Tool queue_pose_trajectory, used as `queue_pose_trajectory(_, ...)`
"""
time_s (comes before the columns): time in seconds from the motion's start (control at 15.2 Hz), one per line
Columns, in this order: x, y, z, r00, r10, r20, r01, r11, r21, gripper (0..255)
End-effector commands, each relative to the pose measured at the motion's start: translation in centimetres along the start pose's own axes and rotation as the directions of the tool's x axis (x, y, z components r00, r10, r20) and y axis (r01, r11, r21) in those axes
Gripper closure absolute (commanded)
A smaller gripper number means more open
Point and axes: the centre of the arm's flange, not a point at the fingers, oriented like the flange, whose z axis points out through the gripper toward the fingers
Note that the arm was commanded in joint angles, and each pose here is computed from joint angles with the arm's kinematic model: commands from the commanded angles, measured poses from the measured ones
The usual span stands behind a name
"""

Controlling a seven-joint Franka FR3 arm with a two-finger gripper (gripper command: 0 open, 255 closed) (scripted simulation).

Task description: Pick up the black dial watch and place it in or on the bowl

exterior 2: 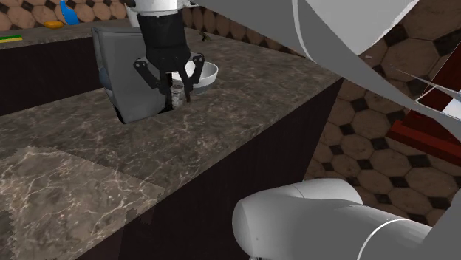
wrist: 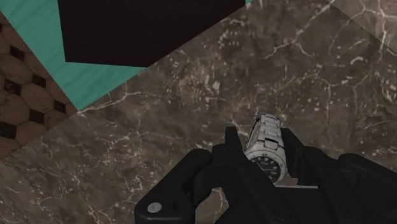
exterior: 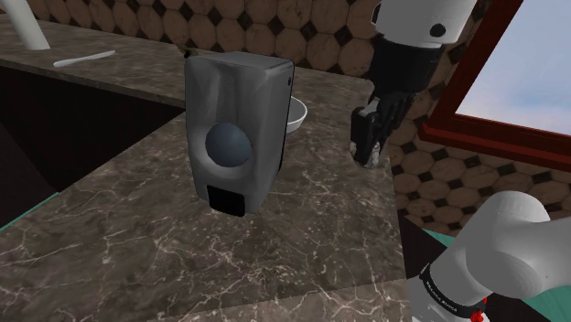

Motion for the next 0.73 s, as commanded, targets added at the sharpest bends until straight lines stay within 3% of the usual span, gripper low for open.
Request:
queue_pose_trajectory(0.0, 0.1, -0.1, -1.1, 1.000, 0.000, 0.000, 0.000, 1.000, 0.000, 255)
queue_pose_trajectory(0.4, 0.1, 0.0, -4.2, 1.000, 0.000, 0.000, 0.000, 1.000, 0.000, 255)
queue_pose_trajectory(0.66, 5.3, 0.7, -4.2, 1.000, 0.000, 0.000, 0.000, 1.000, 0.000, 255)
